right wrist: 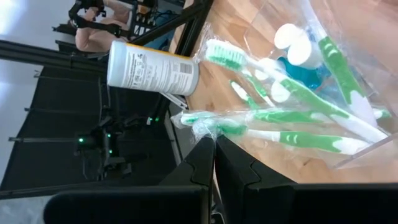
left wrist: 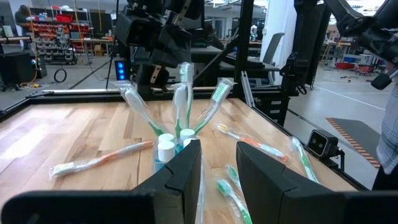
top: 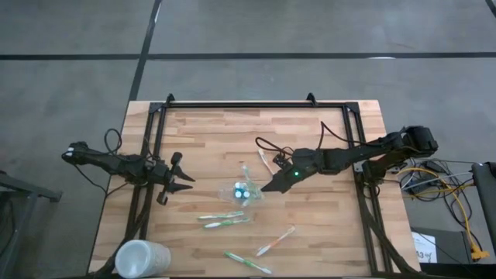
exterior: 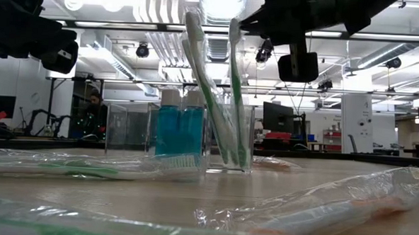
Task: Pick & Place toothbrushing station
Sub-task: Put the green toothbrush into the transparent organizer
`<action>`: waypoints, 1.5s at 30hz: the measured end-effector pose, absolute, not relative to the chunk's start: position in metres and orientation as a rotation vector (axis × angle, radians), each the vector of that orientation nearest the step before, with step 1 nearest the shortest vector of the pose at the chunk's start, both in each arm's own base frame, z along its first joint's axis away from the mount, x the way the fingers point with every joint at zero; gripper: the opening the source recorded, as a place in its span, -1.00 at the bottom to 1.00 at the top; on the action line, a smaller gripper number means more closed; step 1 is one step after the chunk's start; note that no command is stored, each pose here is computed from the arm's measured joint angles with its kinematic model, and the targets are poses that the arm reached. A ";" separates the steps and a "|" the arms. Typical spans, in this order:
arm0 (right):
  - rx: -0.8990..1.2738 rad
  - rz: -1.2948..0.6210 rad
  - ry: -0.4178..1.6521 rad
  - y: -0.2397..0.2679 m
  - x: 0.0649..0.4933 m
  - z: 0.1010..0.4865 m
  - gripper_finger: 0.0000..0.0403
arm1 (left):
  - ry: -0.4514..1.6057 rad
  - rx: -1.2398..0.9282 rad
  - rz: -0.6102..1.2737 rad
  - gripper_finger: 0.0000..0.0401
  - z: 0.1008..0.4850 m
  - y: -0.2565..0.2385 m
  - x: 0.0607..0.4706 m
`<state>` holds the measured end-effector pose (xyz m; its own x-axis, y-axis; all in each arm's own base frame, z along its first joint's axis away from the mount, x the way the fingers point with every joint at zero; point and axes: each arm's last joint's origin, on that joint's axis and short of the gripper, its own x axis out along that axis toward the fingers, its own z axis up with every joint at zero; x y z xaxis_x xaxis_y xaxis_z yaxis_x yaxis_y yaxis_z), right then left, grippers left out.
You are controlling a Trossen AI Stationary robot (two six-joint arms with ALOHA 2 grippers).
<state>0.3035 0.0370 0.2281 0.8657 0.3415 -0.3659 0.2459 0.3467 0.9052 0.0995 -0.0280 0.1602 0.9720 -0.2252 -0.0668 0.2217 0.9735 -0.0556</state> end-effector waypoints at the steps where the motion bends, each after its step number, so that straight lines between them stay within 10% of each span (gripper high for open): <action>1: 1.233 0.066 0.556 0.037 0.304 0.228 -0.96 | 0.073 -0.048 -0.226 -0.46 0.160 -0.028 0.100; 15: 1.228 0.050 0.542 0.036 0.303 0.228 -0.95 | 0.073 -0.048 -0.226 -0.46 0.160 -0.028 0.100; 33: 1.157 0.082 0.492 0.035 0.302 0.238 -0.30 | 0.073 -0.048 -0.226 -0.46 0.160 -0.028 0.100; 45: 0.941 -0.042 0.289 0.026 0.280 0.271 -0.23 | 0.073 -0.048 -0.226 -0.46 0.160 -0.028 0.100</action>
